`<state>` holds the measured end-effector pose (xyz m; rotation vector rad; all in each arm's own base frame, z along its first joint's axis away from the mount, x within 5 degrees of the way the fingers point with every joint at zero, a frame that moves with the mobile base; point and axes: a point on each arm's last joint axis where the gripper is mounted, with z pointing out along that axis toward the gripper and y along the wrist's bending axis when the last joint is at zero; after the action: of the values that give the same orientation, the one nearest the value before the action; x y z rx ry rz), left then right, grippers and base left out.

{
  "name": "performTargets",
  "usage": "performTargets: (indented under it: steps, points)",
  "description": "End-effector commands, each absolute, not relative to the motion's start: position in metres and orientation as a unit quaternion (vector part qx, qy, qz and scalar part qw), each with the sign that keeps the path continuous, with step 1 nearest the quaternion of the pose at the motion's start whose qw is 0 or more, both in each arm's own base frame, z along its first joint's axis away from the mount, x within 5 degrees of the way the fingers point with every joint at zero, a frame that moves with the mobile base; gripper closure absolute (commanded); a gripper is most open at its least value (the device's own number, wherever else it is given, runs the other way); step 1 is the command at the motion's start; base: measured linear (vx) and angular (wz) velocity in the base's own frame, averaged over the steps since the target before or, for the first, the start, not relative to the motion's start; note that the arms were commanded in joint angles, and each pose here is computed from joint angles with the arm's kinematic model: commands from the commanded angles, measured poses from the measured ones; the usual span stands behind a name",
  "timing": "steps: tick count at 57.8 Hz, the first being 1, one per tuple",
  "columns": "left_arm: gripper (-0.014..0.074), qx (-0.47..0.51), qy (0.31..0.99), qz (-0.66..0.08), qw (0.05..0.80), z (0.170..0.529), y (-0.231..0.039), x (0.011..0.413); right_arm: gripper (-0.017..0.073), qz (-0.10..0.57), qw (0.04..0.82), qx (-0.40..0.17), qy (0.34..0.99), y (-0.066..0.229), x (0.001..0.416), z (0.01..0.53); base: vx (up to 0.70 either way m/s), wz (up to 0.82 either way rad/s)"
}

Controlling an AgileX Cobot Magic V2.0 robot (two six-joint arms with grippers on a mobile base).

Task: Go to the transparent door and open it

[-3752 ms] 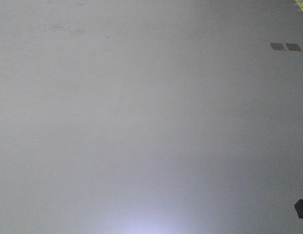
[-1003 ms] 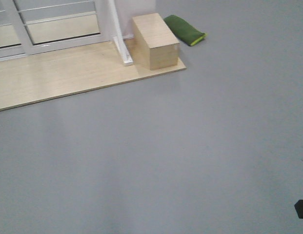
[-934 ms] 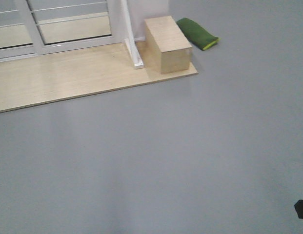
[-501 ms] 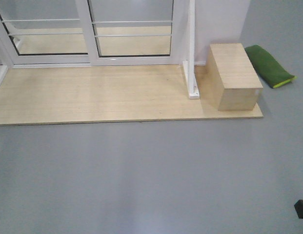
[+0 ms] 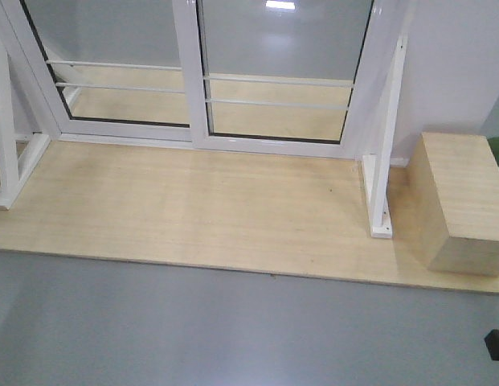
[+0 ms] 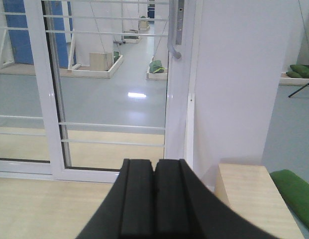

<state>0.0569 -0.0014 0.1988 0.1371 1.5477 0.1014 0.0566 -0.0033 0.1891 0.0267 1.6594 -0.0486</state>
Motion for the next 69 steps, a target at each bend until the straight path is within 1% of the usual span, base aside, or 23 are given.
performTargets:
  steps: [1,12,39,69]
  points:
    - [0.0601,0.053,0.672,0.043,0.737,0.2016,-0.0011,0.0567,0.0566,-0.016,0.711,-0.001,0.703,-0.0015,0.0557,0.1969,0.60,0.06]
    - [0.0601,0.053,0.672,0.043,0.737,0.2016,-0.0011,0.0567,0.0566,0.010,0.709,-0.026,0.705,0.0026,0.0562,0.1966,0.58,-0.01]
    - [0.0601,0.053,0.672,0.043,0.737,0.2016,-0.0011,0.0567,0.0566,0.009,0.709,-0.025,0.705,0.0024,0.0562,0.1965,0.49,-0.09]
    - [0.0601,0.053,0.672,0.043,0.737,0.2016,-0.0011,0.0567,0.0566,0.009,0.709,-0.025,0.705,0.0024,0.0562,0.1965,0.35,-0.10]
